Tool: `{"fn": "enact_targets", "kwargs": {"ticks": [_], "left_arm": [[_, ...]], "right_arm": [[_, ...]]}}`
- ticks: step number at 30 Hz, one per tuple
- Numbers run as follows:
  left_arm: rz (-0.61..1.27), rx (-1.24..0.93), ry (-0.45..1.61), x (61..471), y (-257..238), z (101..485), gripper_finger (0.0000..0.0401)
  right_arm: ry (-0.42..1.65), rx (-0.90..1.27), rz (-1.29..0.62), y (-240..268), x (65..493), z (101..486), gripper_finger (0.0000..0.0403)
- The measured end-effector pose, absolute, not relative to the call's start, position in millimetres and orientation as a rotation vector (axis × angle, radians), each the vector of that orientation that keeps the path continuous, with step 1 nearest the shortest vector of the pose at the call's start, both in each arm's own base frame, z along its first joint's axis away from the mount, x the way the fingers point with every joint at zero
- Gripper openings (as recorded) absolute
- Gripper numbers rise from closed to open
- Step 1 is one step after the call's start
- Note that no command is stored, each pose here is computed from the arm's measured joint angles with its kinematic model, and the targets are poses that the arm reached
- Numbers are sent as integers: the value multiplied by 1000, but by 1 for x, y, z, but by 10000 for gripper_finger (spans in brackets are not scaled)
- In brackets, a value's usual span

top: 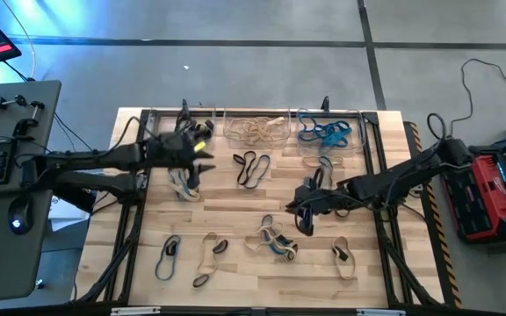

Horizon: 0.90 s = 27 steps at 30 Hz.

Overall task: Sort rubber bands into baskets
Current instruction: Put the blue rubber band into the right transparent bin

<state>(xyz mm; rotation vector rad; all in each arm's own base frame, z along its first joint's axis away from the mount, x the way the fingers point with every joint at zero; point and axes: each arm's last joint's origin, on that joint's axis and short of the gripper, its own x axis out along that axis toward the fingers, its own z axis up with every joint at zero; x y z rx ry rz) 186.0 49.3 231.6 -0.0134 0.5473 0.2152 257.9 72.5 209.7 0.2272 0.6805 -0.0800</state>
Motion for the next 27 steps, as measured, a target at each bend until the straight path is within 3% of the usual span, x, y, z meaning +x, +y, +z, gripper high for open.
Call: {"fn": "enact_targets", "kwargs": {"ticks": [9, 19, 27], "left_arm": [[63, -9, 426, 193, 15, 217, 154], [63, 18, 405, 195, 0, 219, 154], [40, 23, 394, 195, -5, 220, 154]], "right_arm": [[731, 367, -91, 71, 284, 174, 115], [794, 354, -96, 66, 312, 157, 119], [1002, 231, -111, 68, 346, 146, 119]]}}
